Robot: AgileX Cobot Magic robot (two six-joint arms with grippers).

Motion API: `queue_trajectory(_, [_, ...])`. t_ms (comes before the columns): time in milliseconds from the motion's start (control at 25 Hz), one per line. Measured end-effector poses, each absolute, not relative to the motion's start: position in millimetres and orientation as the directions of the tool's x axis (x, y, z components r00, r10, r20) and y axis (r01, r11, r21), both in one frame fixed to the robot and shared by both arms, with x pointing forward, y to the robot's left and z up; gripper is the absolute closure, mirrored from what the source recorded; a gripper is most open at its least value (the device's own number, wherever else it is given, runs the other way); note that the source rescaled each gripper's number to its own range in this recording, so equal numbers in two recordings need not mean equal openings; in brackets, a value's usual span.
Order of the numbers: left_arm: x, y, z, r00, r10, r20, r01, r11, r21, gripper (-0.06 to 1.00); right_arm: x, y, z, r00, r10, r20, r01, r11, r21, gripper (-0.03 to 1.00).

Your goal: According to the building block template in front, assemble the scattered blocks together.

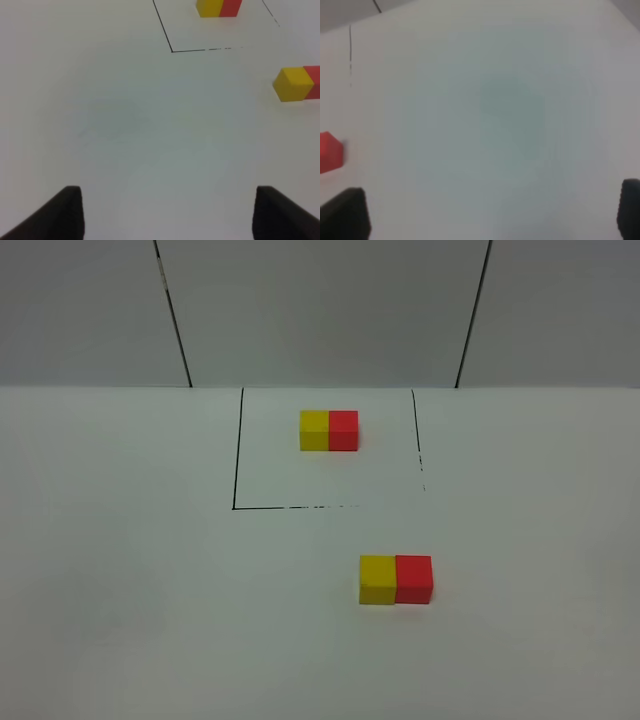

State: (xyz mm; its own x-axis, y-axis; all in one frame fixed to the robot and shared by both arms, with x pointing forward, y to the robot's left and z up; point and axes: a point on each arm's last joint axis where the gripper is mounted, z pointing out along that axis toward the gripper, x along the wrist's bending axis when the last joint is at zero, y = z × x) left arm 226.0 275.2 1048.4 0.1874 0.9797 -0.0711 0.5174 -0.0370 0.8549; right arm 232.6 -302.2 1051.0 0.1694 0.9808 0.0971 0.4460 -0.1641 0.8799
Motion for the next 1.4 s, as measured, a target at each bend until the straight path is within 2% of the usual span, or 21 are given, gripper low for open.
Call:
queue_trajectory(320, [226.0, 275.2, 1048.4, 0.187, 0.980, -0.071, 0.517, -0.037, 0.855, 0.46, 234.0, -302.1, 1049.4, 0.145, 0.986, 0.085, 0.445, -0.141, 0.884, -0.01])
queue_trajectory(520, [226.0, 275.2, 1048.4, 0.187, 0.980, -0.071, 0.517, -0.037, 0.855, 0.46, 234.2, -302.7, 1049.4, 0.057, 0.995, 0.085, 0.456, -0.101, 0.884, 0.12])
queue_trajectory(680, [226.0, 275.2, 1048.4, 0.187, 0.980, -0.071, 0.517, -0.037, 0.855, 0.46, 234.2, -303.6, 1049.5, 0.067, 0.993, 0.098, 0.454, -0.118, 0.883, 0.18])
queue_trajectory(1400, [226.0, 275.2, 1048.4, 0.187, 0.980, -0.071, 0.517, -0.037, 0.855, 0.46, 234.3, -304.1, 1049.6, 0.074, 0.992, 0.099, 0.452, -0.122, 0.883, 0.20])
